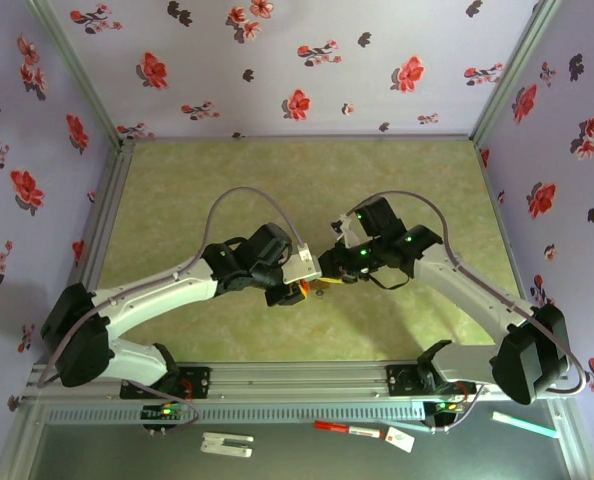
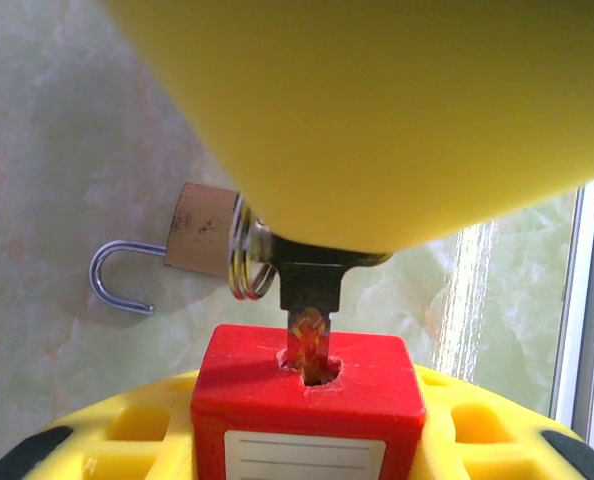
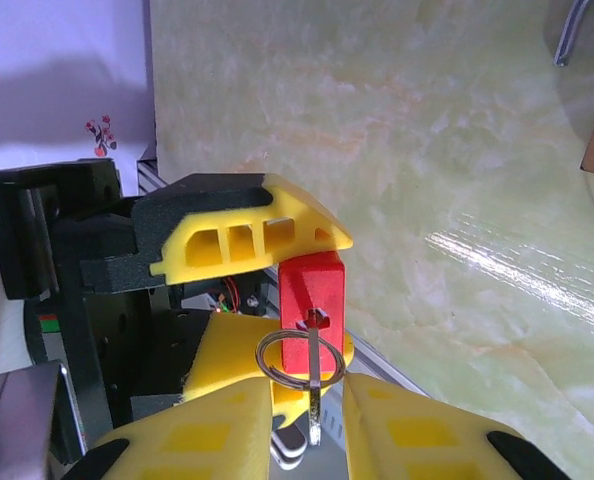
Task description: Unlock with the key
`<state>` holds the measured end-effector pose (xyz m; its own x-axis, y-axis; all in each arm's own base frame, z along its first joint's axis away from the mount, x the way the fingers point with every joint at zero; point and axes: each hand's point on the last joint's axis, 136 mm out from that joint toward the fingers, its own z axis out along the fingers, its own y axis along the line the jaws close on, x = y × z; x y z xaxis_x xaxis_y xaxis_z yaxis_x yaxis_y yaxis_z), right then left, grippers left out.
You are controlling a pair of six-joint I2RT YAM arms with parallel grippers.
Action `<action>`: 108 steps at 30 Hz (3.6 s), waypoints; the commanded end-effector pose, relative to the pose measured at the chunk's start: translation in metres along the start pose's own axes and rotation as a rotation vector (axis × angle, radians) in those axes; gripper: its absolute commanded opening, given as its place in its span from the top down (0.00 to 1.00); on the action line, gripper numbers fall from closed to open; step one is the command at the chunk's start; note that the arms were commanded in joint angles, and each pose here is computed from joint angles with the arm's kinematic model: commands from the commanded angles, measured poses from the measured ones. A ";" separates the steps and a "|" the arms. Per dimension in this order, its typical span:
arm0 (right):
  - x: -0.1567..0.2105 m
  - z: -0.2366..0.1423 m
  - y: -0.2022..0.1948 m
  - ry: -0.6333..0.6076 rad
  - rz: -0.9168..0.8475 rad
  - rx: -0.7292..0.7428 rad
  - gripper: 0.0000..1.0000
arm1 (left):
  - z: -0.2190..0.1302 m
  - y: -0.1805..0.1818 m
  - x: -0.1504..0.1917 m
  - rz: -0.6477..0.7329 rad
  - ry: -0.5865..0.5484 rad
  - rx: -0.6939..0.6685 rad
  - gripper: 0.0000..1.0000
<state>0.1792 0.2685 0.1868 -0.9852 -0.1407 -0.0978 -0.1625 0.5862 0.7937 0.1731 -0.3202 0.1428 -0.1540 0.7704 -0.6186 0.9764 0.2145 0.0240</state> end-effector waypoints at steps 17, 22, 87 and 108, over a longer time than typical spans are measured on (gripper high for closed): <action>-0.002 0.010 -0.009 0.004 -0.009 -0.009 0.87 | -0.006 -0.004 -0.010 0.015 -0.028 0.021 1.00; 0.000 0.011 -0.009 0.003 -0.017 -0.020 1.00 | -0.011 -0.003 -0.019 0.013 -0.050 0.019 1.00; -0.040 -0.080 -0.060 -0.559 0.480 -0.063 0.22 | -0.043 0.126 -0.025 -0.518 -0.216 -0.484 1.00; -0.072 -0.011 -0.027 -0.621 -0.077 0.025 0.23 | -0.074 0.139 -0.019 -0.855 -0.207 -0.428 1.00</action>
<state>0.2427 0.2518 0.1530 -0.8749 0.2805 -0.3949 -0.1473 0.6226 0.7685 0.3031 -0.2786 0.2211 -0.7343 0.0841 -0.6736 0.4006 0.8548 -0.3299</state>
